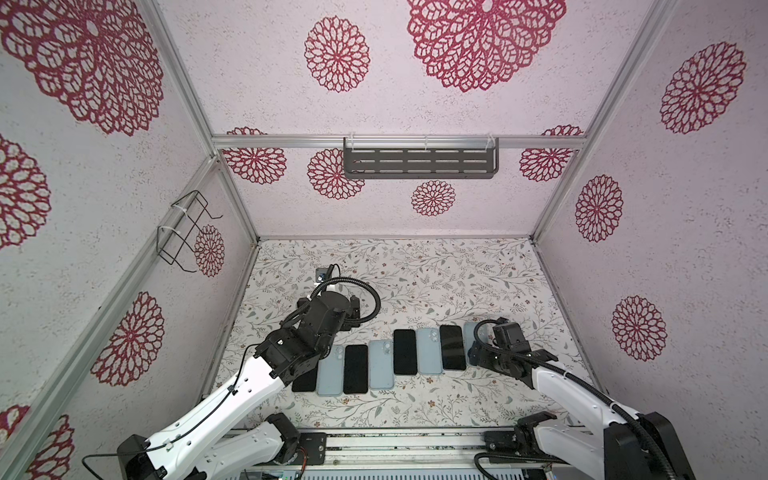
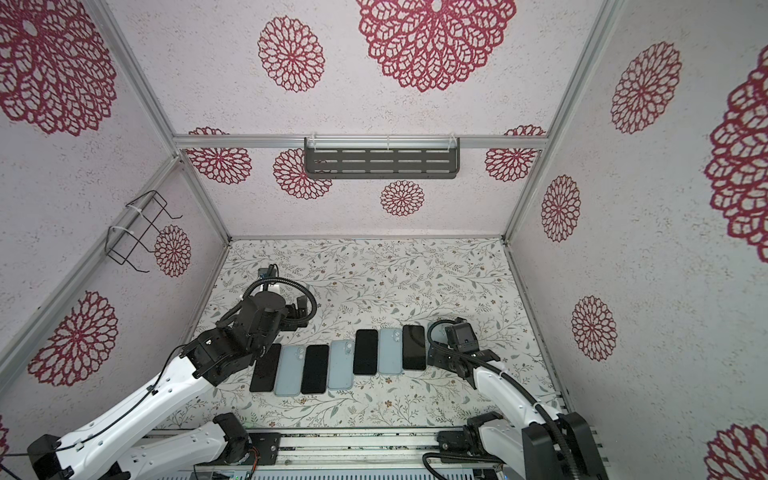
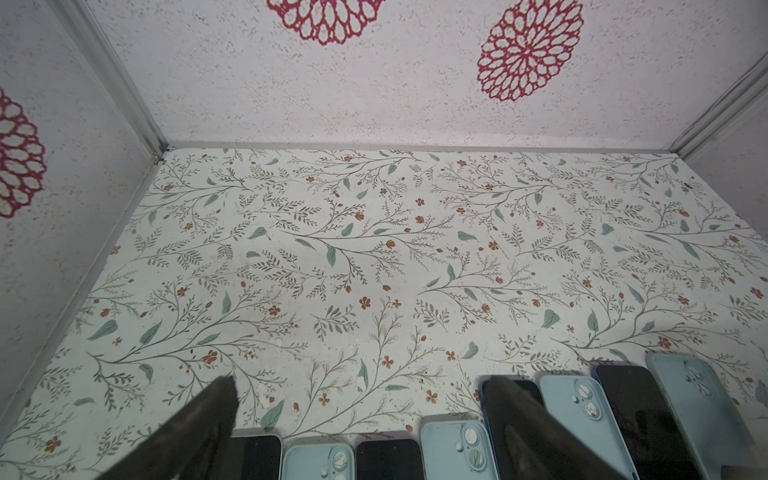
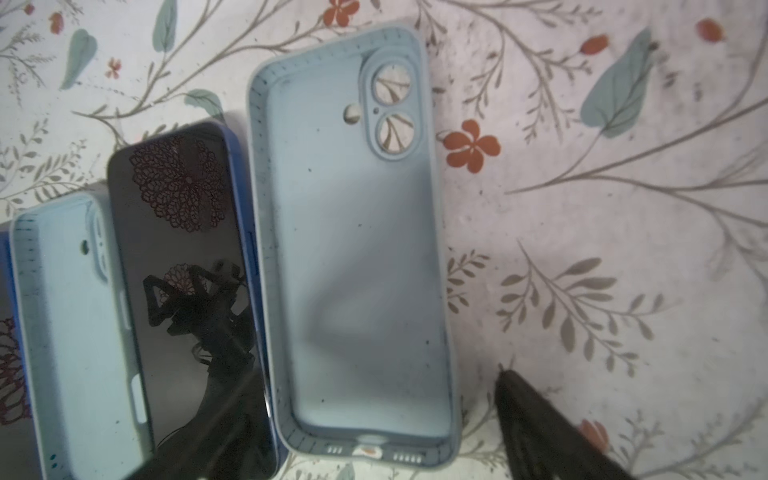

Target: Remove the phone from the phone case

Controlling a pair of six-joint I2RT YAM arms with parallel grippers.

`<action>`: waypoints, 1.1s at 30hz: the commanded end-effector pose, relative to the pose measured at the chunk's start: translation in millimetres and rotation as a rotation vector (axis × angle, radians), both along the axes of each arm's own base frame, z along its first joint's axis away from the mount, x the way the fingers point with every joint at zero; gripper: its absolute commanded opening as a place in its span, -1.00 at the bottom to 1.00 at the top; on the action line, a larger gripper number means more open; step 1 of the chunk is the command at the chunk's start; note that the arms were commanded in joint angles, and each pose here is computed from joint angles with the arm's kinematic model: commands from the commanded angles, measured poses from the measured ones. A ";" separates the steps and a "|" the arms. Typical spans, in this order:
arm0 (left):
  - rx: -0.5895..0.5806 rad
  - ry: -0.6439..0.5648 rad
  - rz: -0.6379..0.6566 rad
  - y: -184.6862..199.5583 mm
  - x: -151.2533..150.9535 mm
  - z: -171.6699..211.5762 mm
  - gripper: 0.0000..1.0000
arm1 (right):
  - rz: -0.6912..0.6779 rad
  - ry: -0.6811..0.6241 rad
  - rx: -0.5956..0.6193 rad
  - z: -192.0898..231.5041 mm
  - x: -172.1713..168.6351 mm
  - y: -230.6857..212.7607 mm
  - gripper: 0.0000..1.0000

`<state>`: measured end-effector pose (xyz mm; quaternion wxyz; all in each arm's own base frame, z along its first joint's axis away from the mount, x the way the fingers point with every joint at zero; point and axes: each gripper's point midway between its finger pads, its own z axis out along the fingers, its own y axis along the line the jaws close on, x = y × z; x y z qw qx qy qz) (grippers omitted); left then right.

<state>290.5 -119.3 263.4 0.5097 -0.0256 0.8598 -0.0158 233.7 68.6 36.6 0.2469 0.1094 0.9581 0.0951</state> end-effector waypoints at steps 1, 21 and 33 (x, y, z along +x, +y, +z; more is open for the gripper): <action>-0.022 0.028 0.061 18.5 2.6 -11.7 0.94 | -0.022 -0.095 -0.069 38.6 12.3 -12.0 0.98; 0.155 -0.340 0.373 180.6 49.0 -102.5 0.94 | -0.205 -0.986 -0.426 121.8 84.6 -102.4 0.98; 0.038 -0.219 0.267 202.1 114.6 -145.4 0.94 | -0.228 -0.836 -0.450 79.5 136.9 -109.1 0.98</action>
